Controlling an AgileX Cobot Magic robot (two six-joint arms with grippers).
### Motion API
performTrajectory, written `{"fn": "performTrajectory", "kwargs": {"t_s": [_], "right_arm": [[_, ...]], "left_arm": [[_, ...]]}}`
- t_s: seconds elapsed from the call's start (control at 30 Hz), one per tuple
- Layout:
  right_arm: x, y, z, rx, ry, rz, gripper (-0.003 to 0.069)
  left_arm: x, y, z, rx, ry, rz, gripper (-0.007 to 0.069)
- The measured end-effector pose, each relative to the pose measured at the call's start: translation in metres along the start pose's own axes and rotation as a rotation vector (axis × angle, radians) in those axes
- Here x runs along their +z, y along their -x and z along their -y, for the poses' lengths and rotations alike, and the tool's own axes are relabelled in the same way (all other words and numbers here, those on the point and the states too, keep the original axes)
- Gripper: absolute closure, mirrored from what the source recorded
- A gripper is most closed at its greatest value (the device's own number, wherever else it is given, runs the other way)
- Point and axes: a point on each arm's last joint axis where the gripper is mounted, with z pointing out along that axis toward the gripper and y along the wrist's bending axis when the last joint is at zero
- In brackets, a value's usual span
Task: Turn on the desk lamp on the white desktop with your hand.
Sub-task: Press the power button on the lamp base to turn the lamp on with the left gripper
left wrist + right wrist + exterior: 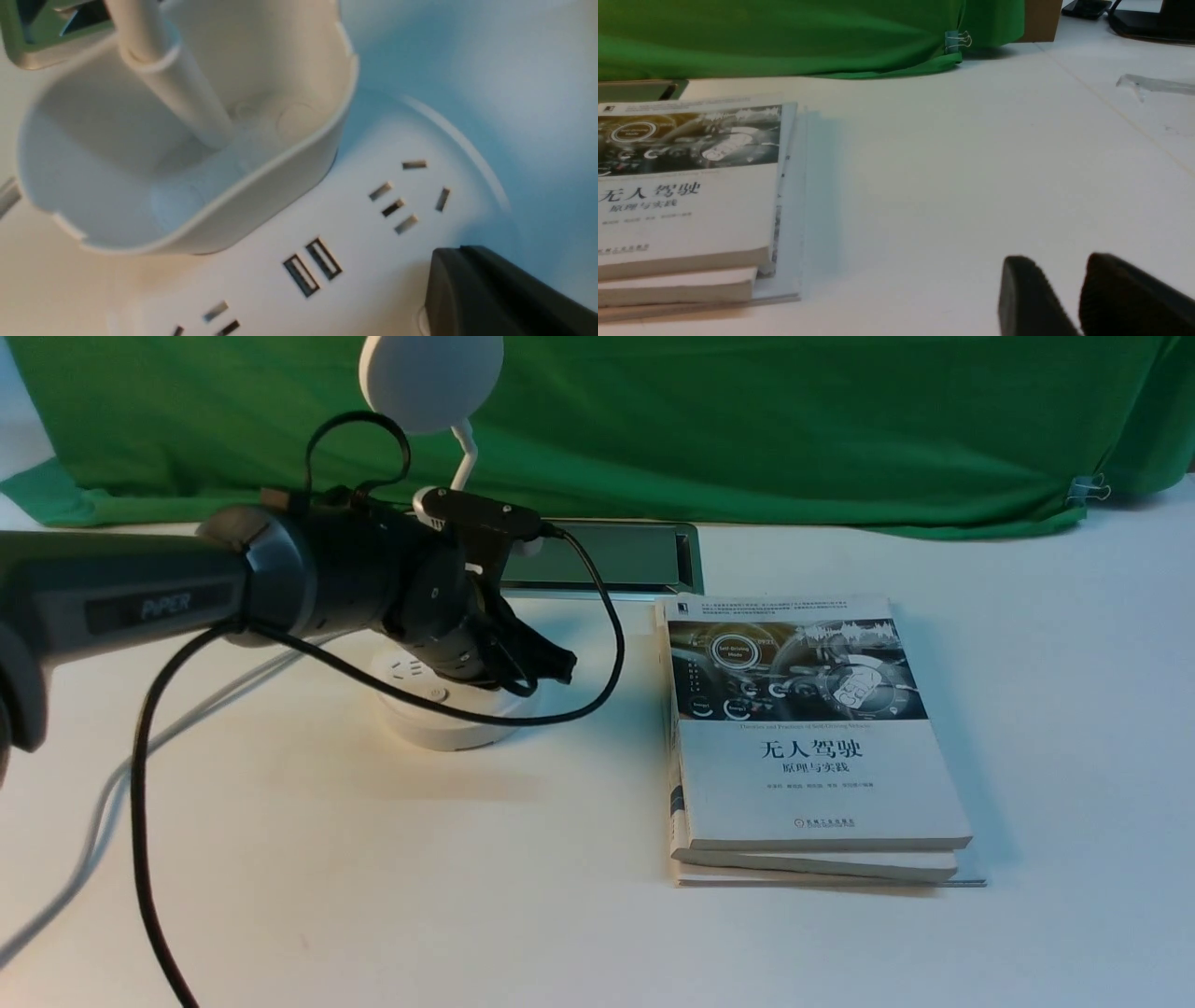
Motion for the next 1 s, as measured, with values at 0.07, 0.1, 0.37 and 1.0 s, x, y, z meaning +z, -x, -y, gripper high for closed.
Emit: {"fn": "performTrajectory", "kwargs": {"t_s": [0.07, 0.1, 0.37, 1.0], "right_arm": [[0.0000, 0.0000, 0.0000, 0.000, 0.000, 0.000, 0.0418], [0.0000, -0.0001, 0.0000, 0.000, 0.000, -0.001, 0.0418], [0.0000, -0.0001, 0.0000, 0.000, 0.000, -0.001, 0.0418], [0.0000, -0.0002, 0.0000, 0.000, 0.000, -0.002, 0.0418]], "left_arm": [[0.0001, -0.0001, -0.0029, -0.016, 0.005, -0.002, 0.0625], [0.0002, -0.0006, -0.0061, -0.026, 0.011, -0.009, 0.0625], [0.0004, -0.0014, -0.0089, -0.058, 0.006, -0.018, 0.0625], [-0.0019, -0.0016, -0.0057, -0.076, -0.029, -0.030, 0.0625]]}}
